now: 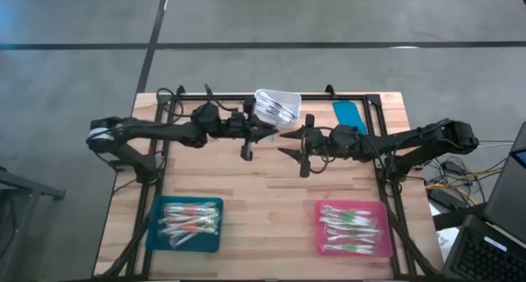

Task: Pick & Place Toothbrushes
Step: Put the green toothbrush into the pink bin

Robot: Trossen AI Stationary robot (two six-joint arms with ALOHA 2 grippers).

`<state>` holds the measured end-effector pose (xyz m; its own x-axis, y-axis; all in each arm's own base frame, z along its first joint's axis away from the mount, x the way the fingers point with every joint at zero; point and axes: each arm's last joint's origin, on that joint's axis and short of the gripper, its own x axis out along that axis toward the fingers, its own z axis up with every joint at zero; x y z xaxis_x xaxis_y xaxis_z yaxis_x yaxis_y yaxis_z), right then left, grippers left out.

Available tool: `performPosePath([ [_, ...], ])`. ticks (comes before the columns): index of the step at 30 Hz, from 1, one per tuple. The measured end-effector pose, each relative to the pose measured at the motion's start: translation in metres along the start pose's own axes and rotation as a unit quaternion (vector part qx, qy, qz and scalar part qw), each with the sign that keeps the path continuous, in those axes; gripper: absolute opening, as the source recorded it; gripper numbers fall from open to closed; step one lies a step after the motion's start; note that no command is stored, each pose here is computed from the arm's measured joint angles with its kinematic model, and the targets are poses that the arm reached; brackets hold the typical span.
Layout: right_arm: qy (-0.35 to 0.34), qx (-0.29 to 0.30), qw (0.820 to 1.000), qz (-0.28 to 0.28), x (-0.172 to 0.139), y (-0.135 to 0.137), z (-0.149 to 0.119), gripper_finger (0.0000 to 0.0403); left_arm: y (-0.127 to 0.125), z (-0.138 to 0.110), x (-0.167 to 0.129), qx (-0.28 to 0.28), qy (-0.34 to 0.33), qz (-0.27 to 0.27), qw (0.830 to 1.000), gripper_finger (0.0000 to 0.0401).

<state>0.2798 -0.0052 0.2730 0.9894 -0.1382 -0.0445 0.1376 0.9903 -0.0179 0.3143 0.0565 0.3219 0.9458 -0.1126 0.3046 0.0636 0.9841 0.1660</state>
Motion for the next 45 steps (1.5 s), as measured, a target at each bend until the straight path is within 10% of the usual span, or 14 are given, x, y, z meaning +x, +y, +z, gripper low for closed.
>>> performPosePath([
  [28, -0.009, -0.027, 0.999, -0.043, 0.002, -0.005, 0.008, 0.0022, 0.004, -0.006, 0.027, -0.014, -0.002, -0.044, 0.999, 0.0027],
  [45, 0.002, -0.020, 0.999, -0.045, -0.008, -0.006, 0.014, 0.0017, 0.006, 0.005, 0.018, -0.034, 0.040, -0.021, 0.998, 0.0251],
])
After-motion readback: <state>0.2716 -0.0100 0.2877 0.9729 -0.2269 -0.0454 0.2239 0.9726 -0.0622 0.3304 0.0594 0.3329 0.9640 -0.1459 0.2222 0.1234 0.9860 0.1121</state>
